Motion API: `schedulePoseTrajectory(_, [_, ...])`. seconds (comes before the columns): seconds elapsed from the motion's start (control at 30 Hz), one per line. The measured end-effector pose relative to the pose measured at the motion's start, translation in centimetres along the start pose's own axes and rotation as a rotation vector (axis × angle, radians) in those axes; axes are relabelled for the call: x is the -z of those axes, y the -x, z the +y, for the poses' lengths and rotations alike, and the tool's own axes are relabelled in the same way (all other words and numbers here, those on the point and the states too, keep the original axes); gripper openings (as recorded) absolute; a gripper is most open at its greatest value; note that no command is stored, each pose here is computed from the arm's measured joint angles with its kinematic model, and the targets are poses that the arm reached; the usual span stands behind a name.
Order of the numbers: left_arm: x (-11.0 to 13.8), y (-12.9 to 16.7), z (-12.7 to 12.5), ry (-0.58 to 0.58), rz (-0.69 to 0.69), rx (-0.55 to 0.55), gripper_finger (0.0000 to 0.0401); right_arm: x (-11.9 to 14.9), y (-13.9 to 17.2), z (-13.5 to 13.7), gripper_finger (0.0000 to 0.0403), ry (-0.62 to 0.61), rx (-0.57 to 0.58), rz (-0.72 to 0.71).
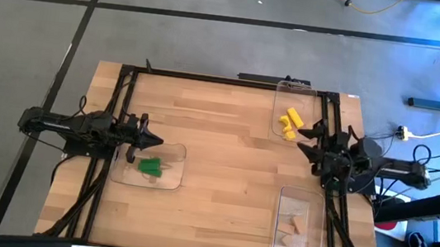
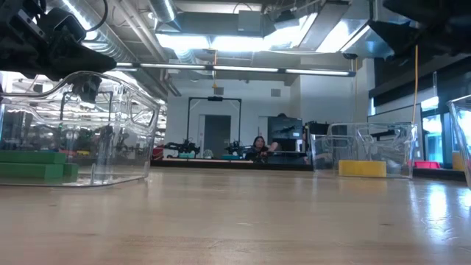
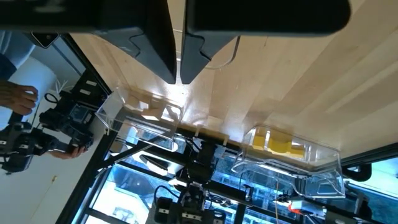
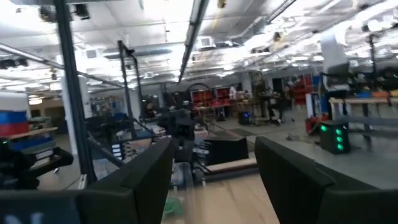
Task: Sort & place blocks by color
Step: Return to Home Position
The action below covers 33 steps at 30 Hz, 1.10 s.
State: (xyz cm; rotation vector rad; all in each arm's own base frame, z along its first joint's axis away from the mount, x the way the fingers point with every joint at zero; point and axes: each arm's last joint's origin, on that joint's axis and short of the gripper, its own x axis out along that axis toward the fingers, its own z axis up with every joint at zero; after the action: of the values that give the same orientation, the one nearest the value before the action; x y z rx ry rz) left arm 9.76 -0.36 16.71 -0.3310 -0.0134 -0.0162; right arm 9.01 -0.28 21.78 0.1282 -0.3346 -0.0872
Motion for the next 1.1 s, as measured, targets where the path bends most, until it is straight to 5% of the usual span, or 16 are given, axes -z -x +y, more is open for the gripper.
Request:
schedulePoseTrajectory(0.43, [0.0, 0.0, 0.0, 0.0, -0.002, -0.002, 0.0017, 3.3, 0.6, -0.7, 0.0232, -0.052, 0.004, 0.132])
schedulePoseTrajectory(0.63, [0.0, 0.0, 0.0, 0.0, -0.004, -0.006, 0.0008, 4.9, 0.9, -0.3, 0.0232, 0.01, -0.039, 0.299])
schedulePoseTrajectory(0.77, [0.0, 0.0, 0.0, 0.0, -0.004, -0.006, 0.0002, 4.9, 1.0, 0.1, 0.0232, 0.102, -0.114, 0.303])
schedulePoseTrajectory(1.1, [0.0, 0.0, 0.0, 0.0, -0.004, -0.006, 0.0013, 5.0, 1.0, 0.1, 0.0232, 0.098, -0.137, 0.309])
